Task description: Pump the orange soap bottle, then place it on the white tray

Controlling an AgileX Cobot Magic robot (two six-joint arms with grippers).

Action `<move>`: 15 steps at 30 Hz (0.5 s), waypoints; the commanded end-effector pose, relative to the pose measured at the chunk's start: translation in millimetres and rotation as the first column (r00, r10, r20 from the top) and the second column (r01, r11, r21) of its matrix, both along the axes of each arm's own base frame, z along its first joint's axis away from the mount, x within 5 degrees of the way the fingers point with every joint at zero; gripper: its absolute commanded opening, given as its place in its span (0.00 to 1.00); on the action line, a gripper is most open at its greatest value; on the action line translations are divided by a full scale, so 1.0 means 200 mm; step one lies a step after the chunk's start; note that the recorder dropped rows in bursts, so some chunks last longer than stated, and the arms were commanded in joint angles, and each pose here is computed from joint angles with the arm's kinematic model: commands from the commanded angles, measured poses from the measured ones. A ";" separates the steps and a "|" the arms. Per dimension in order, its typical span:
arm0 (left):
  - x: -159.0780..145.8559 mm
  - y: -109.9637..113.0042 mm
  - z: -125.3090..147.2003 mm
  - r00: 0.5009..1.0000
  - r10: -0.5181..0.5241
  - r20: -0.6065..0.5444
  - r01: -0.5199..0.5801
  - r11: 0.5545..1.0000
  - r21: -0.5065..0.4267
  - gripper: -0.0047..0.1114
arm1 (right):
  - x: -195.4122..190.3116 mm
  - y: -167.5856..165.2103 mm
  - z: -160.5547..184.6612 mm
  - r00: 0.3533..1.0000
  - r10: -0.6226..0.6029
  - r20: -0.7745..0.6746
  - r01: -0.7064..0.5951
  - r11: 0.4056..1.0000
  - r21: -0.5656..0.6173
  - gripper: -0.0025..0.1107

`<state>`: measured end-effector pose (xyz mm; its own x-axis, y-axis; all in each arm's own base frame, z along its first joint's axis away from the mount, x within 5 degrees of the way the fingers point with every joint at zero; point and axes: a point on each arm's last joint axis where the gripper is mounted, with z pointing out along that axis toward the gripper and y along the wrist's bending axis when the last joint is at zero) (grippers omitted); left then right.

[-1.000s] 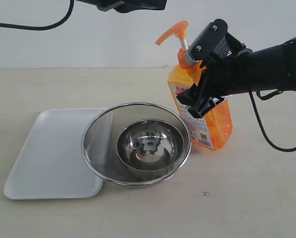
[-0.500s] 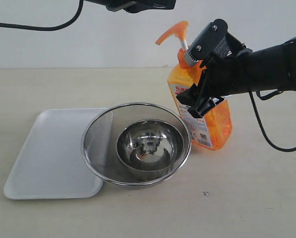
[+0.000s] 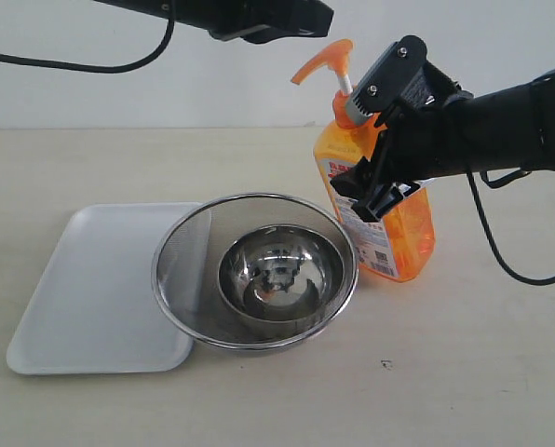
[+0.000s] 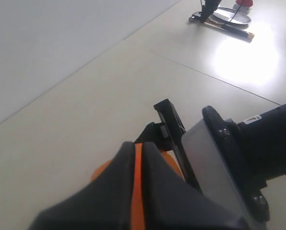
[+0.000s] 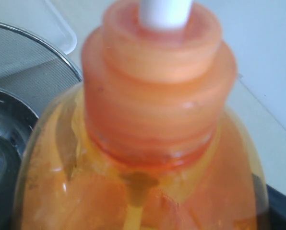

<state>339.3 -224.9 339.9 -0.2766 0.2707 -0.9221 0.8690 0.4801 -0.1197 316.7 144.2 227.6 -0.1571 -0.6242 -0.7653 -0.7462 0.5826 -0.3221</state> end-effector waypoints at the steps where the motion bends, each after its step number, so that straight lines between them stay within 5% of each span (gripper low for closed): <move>1: 0.02 -0.01 -0.01 1.000 0.027 -0.001 -0.027 1.000 -0.007 0.08 | -0.01 0.00 0.04 1.000 0.009 0.015 -0.009 1.000 0.020 0.02; 15: 0.01 -0.04 -0.01 1.000 0.023 0.004 -0.023 1.000 -0.011 0.08 | -0.01 0.00 0.04 1.000 0.008 0.015 -0.008 1.000 0.019 0.02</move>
